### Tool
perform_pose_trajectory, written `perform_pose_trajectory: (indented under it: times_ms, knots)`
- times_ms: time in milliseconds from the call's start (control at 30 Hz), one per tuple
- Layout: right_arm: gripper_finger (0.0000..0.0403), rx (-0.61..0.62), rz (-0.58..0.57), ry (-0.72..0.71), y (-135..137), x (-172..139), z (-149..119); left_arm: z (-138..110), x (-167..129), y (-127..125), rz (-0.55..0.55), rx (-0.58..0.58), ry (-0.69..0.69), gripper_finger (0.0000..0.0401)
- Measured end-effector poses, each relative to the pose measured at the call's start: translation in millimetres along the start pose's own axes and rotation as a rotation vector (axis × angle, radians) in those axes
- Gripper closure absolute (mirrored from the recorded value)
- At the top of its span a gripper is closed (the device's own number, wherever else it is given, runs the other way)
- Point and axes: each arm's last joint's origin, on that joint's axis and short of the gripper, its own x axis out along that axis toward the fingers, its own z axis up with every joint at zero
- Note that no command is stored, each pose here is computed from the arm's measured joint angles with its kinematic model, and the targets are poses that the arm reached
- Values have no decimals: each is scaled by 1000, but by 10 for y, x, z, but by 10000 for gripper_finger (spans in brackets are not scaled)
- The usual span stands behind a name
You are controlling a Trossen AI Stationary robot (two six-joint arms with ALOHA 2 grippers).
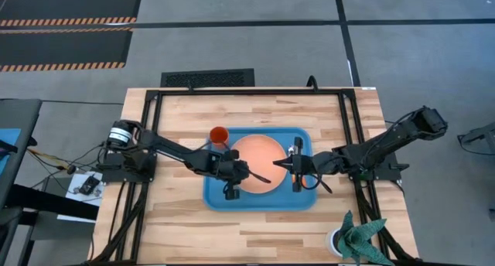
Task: Pick and place plate/cup/fork/spoon on tray
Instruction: Adjust the light orange plate on the blue serving tray, then return to Home Position
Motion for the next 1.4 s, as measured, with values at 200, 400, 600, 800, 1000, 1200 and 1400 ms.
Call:
perform_pose_trajectory:
  times_ms: [200,400,600,800,1000,1200,1400]
  knots:
    - [398,-1,1,2,0,0,-3,-1,5,-18,-42,-6,21,401]
    - [397,-2,1,3,1,0,-5,-60,16,-101,-82,6,67,401]
    - [396,-2,1,3,1,0,-4,-86,8,-145,-93,-1,87,401]
    - [396,-1,1,2,1,0,-3,3,-158,-127,-104,-12,24,401]
    - [396,-1,2,-3,-35,17,0,169,-640,-71,-152,-9,-167,401]
    - [399,44,64,0,-242,106,-17,-60,-971,-16,-273,11,-419,401]
    - [400,34,156,-25,-527,173,-29,-492,-1147,127,-208,-29,-509,401]
